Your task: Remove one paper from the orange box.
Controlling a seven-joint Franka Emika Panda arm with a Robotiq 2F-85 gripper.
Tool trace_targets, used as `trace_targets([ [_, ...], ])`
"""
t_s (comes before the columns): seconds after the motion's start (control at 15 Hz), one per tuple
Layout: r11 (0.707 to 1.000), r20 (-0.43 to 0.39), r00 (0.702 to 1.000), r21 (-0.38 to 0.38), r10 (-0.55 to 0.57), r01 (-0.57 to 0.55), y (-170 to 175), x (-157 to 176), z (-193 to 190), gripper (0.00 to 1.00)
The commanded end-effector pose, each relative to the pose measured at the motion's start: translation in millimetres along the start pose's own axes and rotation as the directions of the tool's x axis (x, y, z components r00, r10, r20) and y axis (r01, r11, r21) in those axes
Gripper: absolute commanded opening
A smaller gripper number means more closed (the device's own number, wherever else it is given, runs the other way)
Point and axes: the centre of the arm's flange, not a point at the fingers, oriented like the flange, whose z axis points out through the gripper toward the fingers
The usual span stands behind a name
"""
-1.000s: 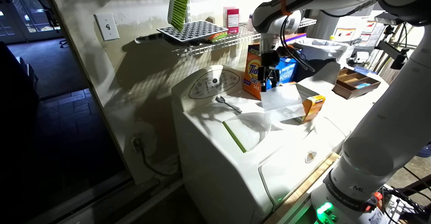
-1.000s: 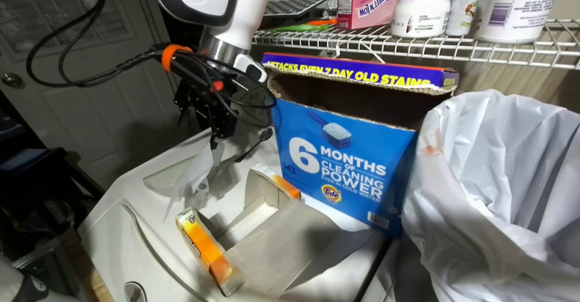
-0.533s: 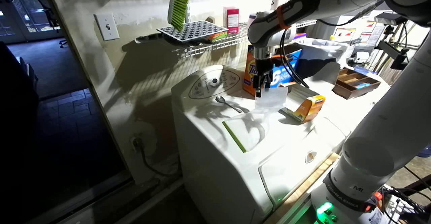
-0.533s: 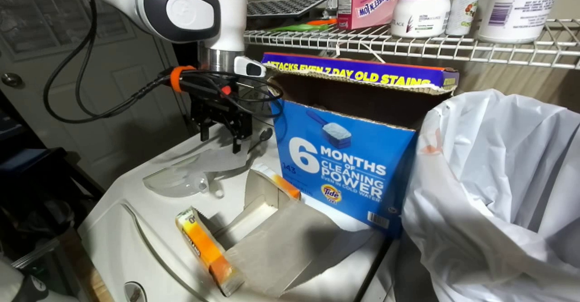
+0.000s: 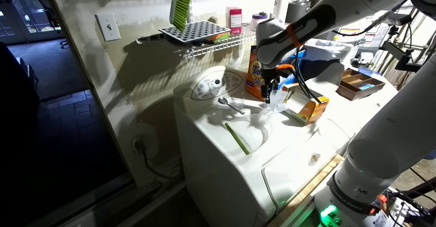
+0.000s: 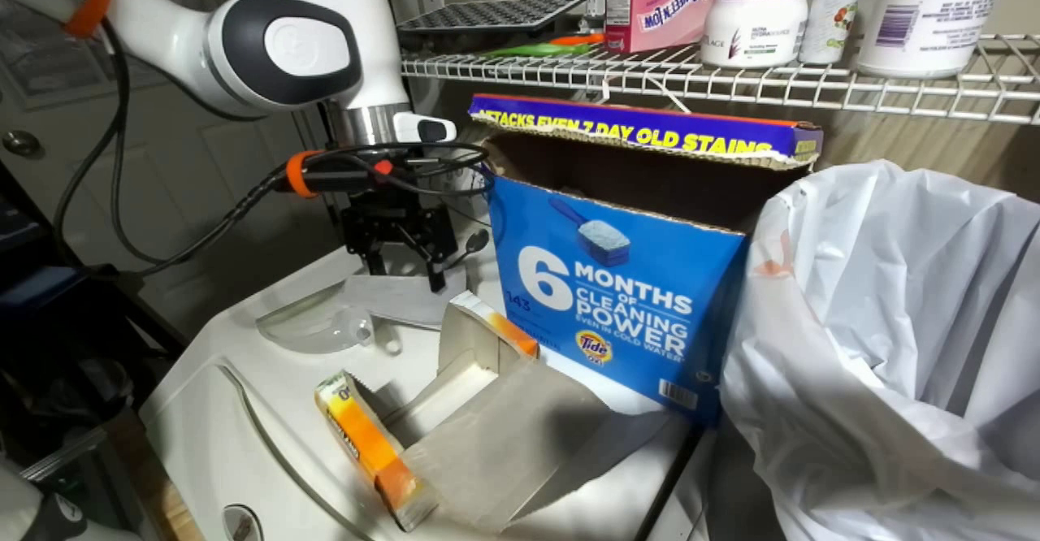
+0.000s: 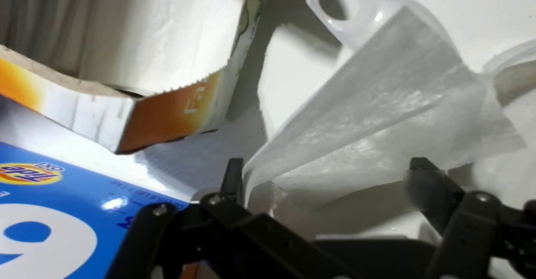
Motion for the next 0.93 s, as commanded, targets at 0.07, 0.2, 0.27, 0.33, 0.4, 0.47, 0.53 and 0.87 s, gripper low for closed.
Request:
trace_targets([
  [0.07,0.971,-0.064,0.998,-0.238,0.012,-0.027,-17,-18,3,1.00],
  [0.2,0.947,-0.091,0.996,-0.321,0.001,-0.030,-22,-20,3,1.00],
  [0.27,0.937,-0.106,0.994,-0.346,0.003,-0.040,-24,-20,2,1.00],
  [0.33,0.933,-0.116,0.993,-0.356,0.011,-0.052,-25,-21,0,1.00],
  [0.4,0.930,-0.124,0.992,-0.361,0.019,-0.063,-25,-22,-1,1.00],
  [0.47,0.928,-0.133,0.991,-0.365,0.030,-0.077,-26,-23,-3,1.00],
  [0.53,0.926,-0.151,0.988,-0.365,0.042,-0.095,-26,-23,-5,1.00],
  [0.87,0.937,-0.221,0.968,-0.297,0.120,-0.184,-20,-27,-31,1.00],
])
